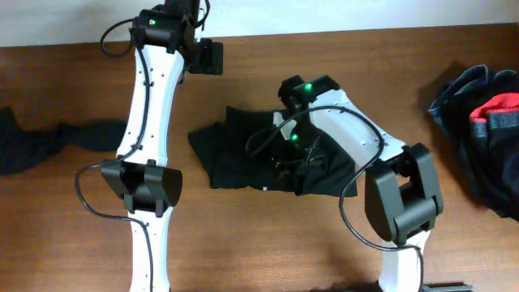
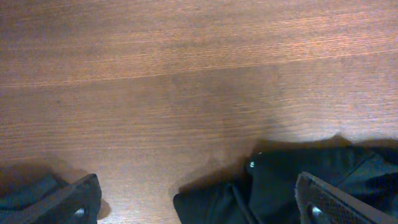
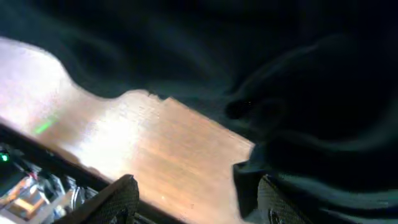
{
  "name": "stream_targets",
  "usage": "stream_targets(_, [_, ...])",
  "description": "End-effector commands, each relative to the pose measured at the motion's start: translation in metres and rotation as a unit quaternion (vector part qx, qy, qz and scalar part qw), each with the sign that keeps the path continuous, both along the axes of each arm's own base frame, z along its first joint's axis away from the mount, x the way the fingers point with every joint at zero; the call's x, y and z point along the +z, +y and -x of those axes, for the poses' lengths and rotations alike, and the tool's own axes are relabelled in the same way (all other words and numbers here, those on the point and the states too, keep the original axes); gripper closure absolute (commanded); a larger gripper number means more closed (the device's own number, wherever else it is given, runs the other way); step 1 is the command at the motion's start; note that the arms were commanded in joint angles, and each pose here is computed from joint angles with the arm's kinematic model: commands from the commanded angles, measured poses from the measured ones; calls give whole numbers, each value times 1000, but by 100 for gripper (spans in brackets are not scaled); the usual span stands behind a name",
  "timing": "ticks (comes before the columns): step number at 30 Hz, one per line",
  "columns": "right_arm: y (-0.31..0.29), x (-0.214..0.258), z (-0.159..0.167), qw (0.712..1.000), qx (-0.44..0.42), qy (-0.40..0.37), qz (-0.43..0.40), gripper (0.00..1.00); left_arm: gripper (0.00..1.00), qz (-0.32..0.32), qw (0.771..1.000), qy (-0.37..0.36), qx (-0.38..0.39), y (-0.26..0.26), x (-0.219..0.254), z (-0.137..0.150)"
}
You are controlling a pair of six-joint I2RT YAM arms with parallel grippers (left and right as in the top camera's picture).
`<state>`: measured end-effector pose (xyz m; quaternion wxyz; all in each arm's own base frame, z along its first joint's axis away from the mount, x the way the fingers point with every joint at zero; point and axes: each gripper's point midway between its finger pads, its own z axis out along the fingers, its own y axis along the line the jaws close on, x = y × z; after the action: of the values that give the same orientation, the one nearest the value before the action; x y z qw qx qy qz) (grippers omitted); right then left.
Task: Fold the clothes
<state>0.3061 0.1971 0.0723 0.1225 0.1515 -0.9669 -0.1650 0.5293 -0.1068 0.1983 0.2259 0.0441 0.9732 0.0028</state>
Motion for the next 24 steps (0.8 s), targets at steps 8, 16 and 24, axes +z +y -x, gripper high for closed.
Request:
stream_targets(8, [-44,19,-45,996,-80,-46,-17,33,1,9,999,31,14,10,-5,12])
stream_targets(16, [-57,52,-83,988,-106,-108,-34,23,1,134,980,139,38,27,-15,49])
stream_targets(24, [-73,54,-111,980,-115,-165,-11,10,1,181,960,210,23,22,-41,68])
